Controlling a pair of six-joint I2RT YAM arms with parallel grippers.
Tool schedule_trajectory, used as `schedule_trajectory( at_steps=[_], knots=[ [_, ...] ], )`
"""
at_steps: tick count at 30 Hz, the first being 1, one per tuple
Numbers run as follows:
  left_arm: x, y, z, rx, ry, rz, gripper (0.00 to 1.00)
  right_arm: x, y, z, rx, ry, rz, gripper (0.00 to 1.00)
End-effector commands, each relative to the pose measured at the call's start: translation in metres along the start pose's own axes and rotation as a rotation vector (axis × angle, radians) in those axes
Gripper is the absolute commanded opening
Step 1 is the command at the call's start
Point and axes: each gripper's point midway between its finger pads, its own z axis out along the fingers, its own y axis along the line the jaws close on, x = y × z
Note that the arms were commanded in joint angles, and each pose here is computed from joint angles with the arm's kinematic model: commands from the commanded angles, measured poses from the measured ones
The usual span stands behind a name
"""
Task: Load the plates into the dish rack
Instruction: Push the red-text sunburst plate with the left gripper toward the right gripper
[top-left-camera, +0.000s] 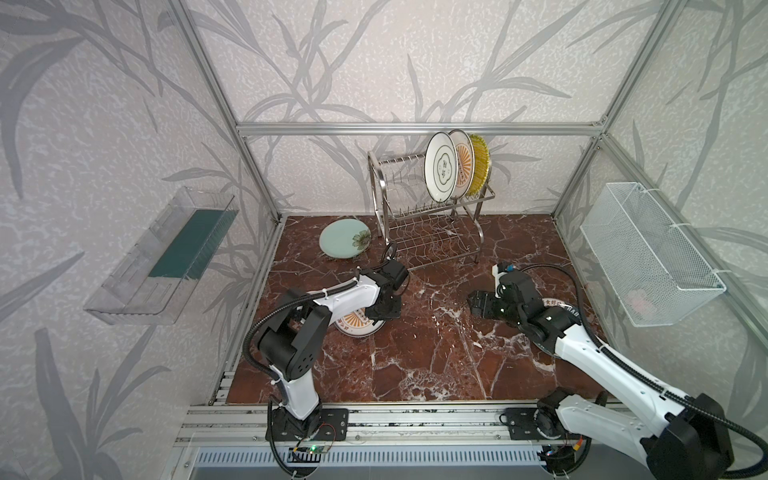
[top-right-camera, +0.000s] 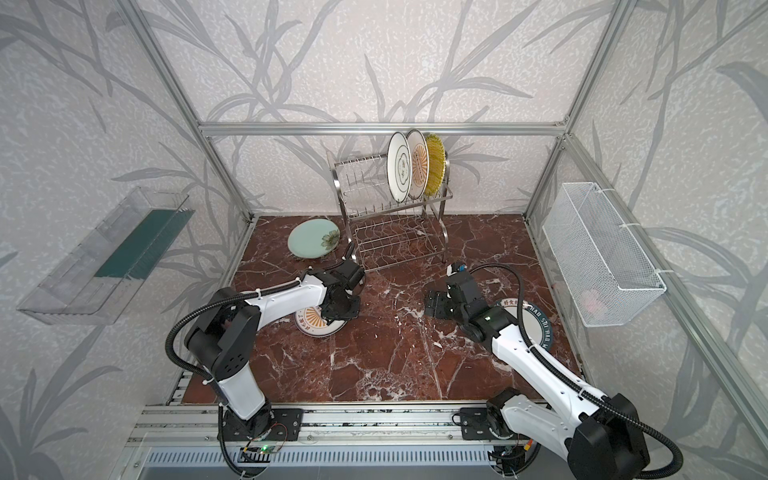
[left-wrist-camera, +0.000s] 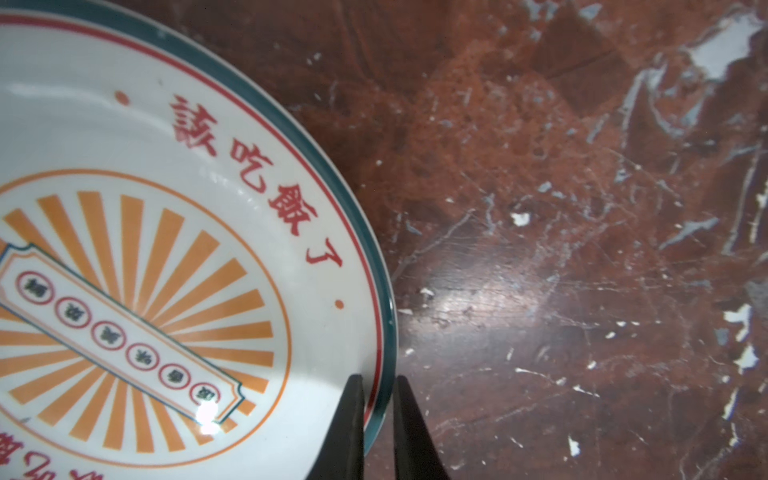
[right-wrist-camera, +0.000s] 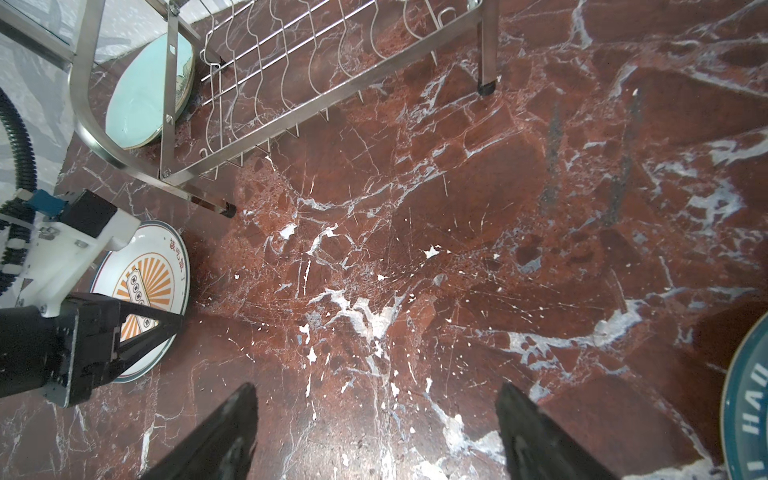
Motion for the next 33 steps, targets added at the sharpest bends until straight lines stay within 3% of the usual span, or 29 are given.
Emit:
schedule_trajectory(
  at_steps=[1,23,28,33],
  knots=[
    [0.008,-0.016,-0.004,0.047,0.006,-0.009,0.13,0.0,-0.007,-0.005,0.021,-0.013,0.009,0.88],
    [-0.011,-0.136,-0.008,0.261,-0.04,0.121,0.13,-0.001,-0.019,-0.018,0.052,-0.028,0.016,0.88],
    [-0.023,-0.13,-0.027,0.222,-0.114,0.135,0.13,-0.001,-0.022,-0.021,0.052,-0.031,0.018,0.88],
    [-0.03,-0.085,-0.059,0.084,-0.215,0.126,0.13,-0.001,-0.021,-0.017,0.043,-0.03,0.026,0.88]
  ],
)
